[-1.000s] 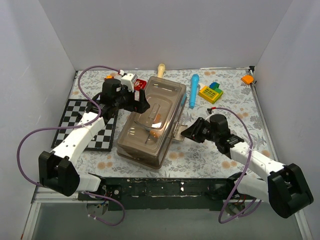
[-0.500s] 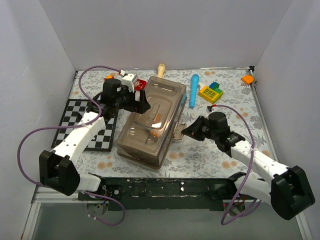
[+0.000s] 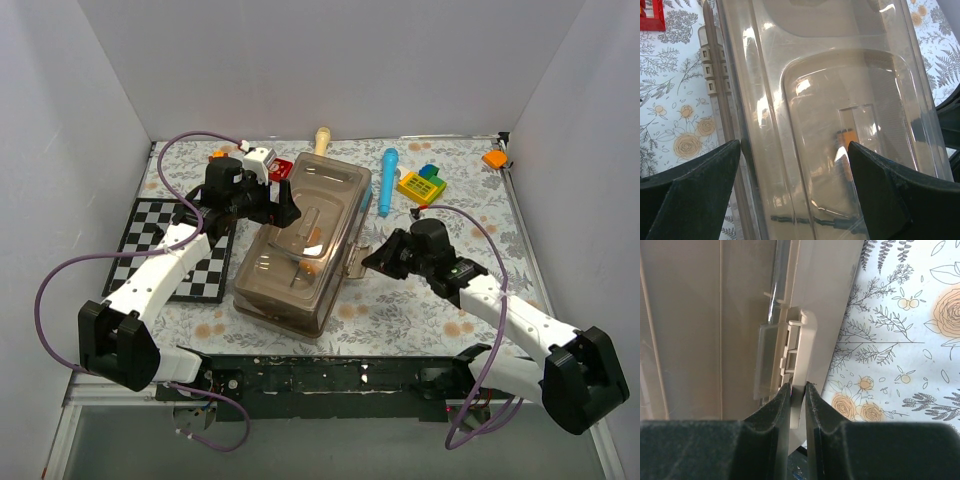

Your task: Pack the tool kit

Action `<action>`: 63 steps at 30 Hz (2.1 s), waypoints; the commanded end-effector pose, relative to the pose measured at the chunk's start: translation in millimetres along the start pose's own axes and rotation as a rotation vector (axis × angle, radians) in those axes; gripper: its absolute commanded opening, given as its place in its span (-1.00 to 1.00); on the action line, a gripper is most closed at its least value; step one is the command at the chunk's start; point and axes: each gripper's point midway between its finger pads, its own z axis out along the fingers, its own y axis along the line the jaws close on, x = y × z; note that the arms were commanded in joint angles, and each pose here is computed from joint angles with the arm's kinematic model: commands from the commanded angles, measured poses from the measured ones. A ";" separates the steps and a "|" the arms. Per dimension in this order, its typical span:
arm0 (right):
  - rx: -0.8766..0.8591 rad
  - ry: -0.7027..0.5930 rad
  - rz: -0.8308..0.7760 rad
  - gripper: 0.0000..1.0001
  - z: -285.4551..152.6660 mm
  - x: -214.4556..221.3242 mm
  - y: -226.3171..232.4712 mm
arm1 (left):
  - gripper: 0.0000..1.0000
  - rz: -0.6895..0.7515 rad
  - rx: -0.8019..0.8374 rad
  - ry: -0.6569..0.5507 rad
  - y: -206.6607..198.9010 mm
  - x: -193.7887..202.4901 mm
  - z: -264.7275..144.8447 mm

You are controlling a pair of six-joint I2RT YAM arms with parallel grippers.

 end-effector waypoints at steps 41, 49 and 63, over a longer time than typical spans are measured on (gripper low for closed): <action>-0.214 -0.058 -0.017 -0.50 2.3 -16.4 82.0 | 0.76 0.013 0.067 0.004 -12.5 -4.5 -2.3; -0.257 -0.052 -0.016 -0.32 5.1 -12.6 91.5 | 0.75 0.009 0.078 0.013 -14.0 -1.9 -0.5; -0.171 -0.135 -0.060 -0.17 -7.1 -24.0 78.0 | 0.77 0.015 0.075 0.011 -13.8 -2.3 -0.7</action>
